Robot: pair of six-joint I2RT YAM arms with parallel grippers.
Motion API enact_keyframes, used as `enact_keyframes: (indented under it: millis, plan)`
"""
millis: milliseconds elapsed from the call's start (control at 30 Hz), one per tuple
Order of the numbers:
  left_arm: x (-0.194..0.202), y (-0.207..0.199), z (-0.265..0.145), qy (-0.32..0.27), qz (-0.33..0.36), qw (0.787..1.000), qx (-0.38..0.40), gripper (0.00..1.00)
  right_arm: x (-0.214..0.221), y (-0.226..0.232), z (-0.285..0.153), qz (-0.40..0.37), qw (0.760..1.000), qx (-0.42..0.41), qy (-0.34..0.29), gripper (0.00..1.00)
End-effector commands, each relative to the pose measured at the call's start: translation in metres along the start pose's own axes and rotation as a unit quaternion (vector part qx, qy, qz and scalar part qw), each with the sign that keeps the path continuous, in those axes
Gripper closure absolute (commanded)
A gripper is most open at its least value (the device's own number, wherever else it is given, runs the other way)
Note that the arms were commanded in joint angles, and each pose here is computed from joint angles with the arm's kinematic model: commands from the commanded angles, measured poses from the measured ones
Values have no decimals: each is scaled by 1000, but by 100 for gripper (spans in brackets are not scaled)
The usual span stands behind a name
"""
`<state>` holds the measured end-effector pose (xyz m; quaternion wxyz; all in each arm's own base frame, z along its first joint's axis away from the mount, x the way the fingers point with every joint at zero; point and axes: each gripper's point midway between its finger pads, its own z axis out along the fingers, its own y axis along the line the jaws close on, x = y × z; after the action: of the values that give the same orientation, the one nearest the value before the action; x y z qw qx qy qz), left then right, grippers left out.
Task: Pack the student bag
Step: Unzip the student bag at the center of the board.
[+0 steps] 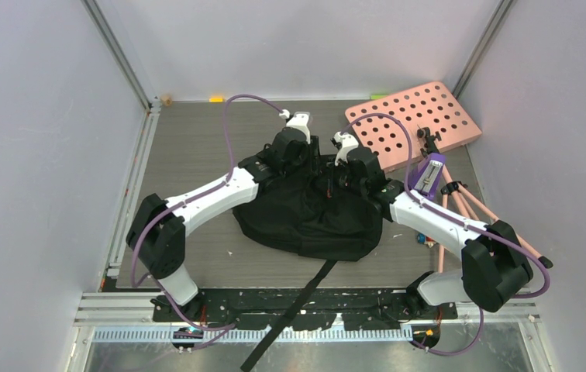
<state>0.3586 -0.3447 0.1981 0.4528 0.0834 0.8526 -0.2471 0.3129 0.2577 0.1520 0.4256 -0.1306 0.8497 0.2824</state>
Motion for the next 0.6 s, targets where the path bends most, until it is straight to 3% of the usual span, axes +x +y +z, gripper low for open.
enact_keyframes:
  millis: [0, 200, 333, 433, 567]
  plan:
    - [1, 6, 1, 2, -16, 1000, -17, 57, -13, 12, -7, -2, 1000, -22, -22, 100]
    - [14, 3, 13, 28, -23, 999, -11, 63, -13, 12, -9, -2, 999, -22, -24, 100]
    - [18, 2, 22, 37, -26, 999, -12, 74, -14, 14, -10, -2, 999, -26, -24, 100]
    - [14, 2, 24, 27, -29, 999, -14, 83, -12, 14, -12, -1, 999, -27, -20, 100]
    - [3, 5, 25, 9, -35, 999, -15, 84, -8, 12, -14, 0, 1000, -24, -16, 100]
